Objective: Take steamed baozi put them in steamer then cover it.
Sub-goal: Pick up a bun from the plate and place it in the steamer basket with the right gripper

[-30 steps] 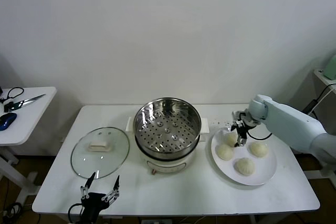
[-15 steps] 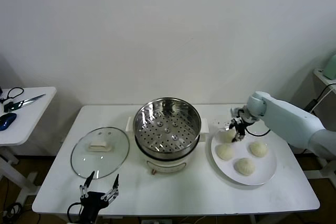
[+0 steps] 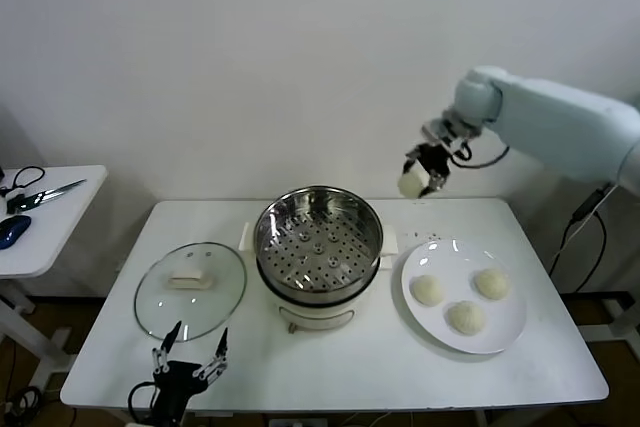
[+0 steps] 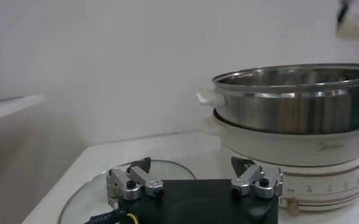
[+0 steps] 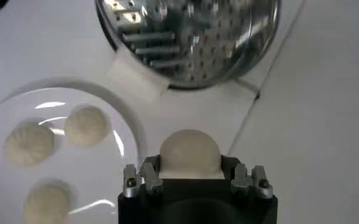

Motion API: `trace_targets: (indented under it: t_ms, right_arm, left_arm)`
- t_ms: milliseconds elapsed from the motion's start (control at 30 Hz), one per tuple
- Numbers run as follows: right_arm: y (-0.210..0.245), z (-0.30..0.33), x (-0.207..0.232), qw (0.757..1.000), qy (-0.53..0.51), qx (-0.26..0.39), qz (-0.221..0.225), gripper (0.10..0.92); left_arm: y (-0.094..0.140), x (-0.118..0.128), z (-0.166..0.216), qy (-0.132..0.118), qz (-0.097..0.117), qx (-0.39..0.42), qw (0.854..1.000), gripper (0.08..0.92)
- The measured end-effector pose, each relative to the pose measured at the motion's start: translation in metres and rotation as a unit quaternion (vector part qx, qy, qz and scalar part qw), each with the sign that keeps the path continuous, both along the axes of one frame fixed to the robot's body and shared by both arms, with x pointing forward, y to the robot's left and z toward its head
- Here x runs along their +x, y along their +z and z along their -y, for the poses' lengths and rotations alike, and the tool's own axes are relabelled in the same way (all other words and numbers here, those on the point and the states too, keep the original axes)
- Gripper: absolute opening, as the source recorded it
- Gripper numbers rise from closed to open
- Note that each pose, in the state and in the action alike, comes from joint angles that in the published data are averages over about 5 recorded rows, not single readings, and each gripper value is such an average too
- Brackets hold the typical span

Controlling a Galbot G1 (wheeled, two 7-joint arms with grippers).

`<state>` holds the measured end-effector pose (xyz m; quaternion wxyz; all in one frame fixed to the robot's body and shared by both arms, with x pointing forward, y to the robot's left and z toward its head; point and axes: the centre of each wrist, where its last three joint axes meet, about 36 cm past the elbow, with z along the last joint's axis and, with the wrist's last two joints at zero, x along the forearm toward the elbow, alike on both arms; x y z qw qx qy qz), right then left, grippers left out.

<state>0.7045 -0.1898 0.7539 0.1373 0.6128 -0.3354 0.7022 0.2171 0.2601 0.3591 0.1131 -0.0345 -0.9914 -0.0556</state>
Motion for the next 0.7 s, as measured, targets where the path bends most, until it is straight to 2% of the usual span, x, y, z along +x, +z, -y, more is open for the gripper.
trace_targets:
  t_ms: [133, 333, 700]
  right_arm:
    - [0.004, -0.051, -0.016, 0.994, 0.109, -0.023, 0.009, 0.653]
    - [-0.024, -0.105, -0.023, 0.972, 0.231, -0.050, 0.015, 0.653]
    - [-0.096, -0.141, 0.000, 0.945, 0.318, -0.077, 0.019, 0.653]
  left_arm:
    - [0.001, 0.001, 0.000, -0.001, 0.002, -0.001, 1.000, 0.823]
    - [0.003, 0.000, 0.001, -0.003, 0.003, -0.002, 1.000, 0.823]
    - [0.002, -0.002, 0.003, -0.003, 0.002, -0.005, 1.000, 0.823]
